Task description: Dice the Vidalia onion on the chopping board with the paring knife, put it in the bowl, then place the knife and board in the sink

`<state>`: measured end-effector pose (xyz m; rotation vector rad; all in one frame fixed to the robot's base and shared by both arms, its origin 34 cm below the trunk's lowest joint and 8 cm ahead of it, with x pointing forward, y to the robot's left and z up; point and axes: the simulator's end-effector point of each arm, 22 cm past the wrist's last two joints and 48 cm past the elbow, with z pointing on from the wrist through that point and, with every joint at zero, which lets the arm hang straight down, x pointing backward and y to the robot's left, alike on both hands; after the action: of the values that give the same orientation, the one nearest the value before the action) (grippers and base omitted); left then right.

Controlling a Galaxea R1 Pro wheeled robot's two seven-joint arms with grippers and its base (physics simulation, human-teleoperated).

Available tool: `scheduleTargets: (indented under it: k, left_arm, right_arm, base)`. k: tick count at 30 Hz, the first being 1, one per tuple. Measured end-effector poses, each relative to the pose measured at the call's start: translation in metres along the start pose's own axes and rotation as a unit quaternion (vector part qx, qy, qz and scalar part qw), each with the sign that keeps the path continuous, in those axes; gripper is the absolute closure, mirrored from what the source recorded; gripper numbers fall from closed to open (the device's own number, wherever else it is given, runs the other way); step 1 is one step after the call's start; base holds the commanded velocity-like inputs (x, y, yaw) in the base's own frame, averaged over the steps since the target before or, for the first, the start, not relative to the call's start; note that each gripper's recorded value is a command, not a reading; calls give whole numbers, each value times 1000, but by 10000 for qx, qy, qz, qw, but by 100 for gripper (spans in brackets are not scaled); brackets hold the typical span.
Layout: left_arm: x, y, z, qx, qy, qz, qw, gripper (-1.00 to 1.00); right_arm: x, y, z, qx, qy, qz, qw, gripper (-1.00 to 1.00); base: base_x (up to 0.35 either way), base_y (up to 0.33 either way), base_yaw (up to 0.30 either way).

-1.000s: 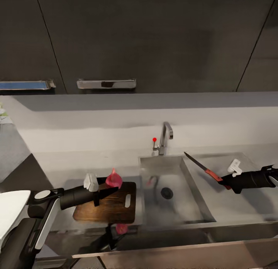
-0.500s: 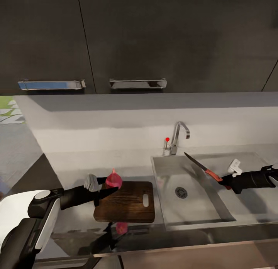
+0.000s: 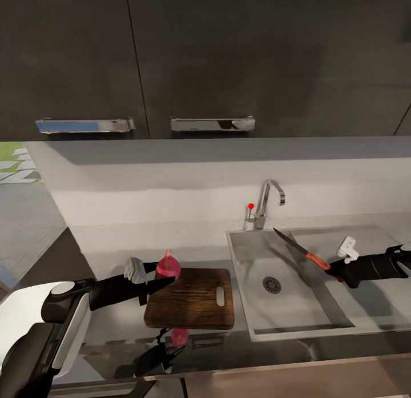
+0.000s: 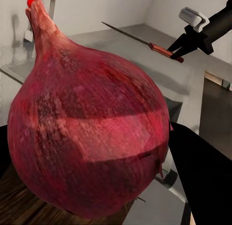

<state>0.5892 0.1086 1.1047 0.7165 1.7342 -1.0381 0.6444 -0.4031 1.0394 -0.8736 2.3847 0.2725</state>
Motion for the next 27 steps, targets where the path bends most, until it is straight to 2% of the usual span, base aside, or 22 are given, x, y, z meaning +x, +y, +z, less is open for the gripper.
scheduleTargets:
  k: [12,20,27]
  left_arm:
    - [0,0,0,1,-3,2,10000,100]
    - [0,0,0,0,-4,3,10000,100]
    - [0,0,0,1,-4,4,10000,100]
  right_arm:
    - [4,1,3,-7,61,-5,10000,100]
    - [5,1,3,-8,69,-7,10000,100]
    - [5,1,3,-8,67,-2,10000,100]
  base:
    - [0,9,1]
    - [0,0,165]
    - [0,0,21]
